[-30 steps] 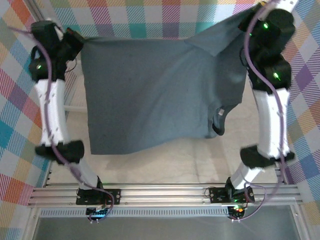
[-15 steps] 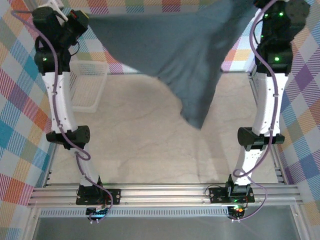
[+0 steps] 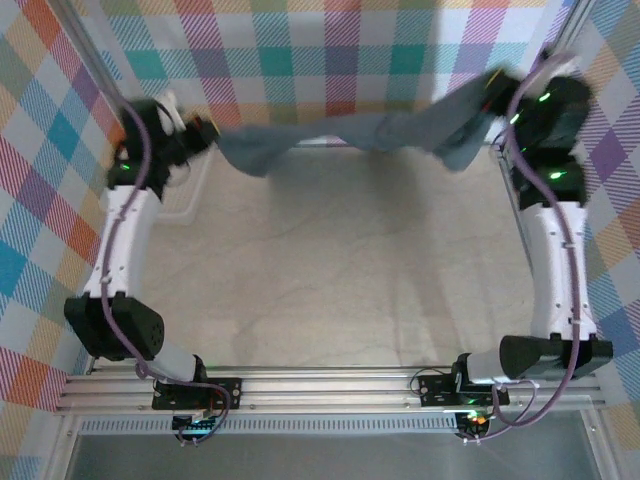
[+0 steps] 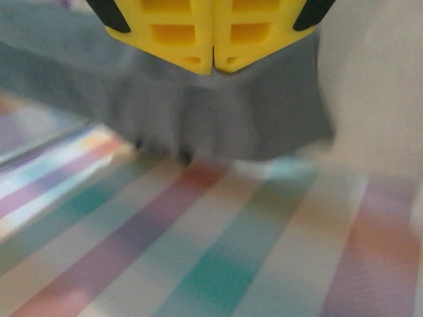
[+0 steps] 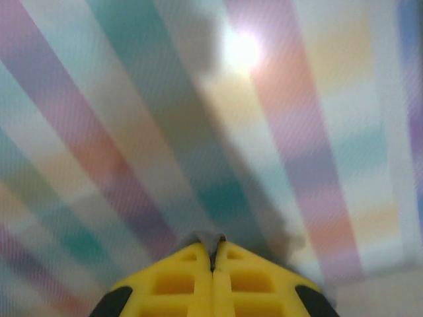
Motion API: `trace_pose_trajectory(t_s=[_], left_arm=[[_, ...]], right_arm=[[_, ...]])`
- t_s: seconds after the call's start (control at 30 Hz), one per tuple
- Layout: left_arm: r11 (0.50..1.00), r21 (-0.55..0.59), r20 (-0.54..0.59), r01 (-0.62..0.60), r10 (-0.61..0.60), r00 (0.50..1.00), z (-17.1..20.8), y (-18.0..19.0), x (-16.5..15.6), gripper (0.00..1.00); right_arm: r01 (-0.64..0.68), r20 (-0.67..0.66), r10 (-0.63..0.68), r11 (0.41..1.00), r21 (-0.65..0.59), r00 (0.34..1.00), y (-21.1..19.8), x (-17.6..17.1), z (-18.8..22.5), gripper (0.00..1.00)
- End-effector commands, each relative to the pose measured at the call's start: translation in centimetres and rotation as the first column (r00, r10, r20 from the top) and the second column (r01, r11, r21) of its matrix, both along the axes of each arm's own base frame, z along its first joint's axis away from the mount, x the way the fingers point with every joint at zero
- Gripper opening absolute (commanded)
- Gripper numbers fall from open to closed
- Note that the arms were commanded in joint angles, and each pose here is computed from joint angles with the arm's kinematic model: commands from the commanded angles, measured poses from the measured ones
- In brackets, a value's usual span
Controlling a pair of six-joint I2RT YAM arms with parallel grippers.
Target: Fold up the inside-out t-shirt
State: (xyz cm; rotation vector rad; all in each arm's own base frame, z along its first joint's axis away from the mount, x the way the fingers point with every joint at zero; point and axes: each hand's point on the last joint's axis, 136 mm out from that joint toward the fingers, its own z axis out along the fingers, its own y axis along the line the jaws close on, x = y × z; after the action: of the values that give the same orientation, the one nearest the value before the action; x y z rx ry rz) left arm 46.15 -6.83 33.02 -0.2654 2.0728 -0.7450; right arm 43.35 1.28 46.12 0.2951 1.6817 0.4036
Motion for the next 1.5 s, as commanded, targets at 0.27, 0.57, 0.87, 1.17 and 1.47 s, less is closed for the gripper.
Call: trace_pose_trajectory(t_s=[0.27,0.57,0.87,1.17,1.47], left_arm=[[0.991,0.083,-0.346,-0.102,0.125,0.93,-19.4,0.6,-8.1,0.0],[0.953,0.212,-0.396,-0.218,0.287,0.872,-18.3,3.8,-14.9,0.0],[0.936,0.162,-0.235,-0.312,0.344,0.909,-14.7,5.0,-21.4,0.53],[0.988,0.151,-0.179,-0.035,0.062,0.982,-10.3,-2.7,-12.0,0.62],[0.94,0.303,-0.462,-0.155,0.287,0.839,-22.4,-3.0,3.0,0.03]], right_arm=[[0.297,-0.682,0.014,0.893,0.337,0.731,0.9,-7.2,-31.4,0.0],[0.647,-0.781,-0.229,0.712,0.273,0.582,-2.8,-21.7,-32.0,0.0],[0.42,-0.497,-0.138,0.747,0.516,0.857,-1.1,-27.9,-26.2,0.67],[0.031,-0.387,0.12,0.932,0.362,0.914,2.8,-15.2,-21.3,0.75],[0.207,-0.758,0.106,0.929,0.307,0.644,2.4,-3.7,-34.6,0.0]])
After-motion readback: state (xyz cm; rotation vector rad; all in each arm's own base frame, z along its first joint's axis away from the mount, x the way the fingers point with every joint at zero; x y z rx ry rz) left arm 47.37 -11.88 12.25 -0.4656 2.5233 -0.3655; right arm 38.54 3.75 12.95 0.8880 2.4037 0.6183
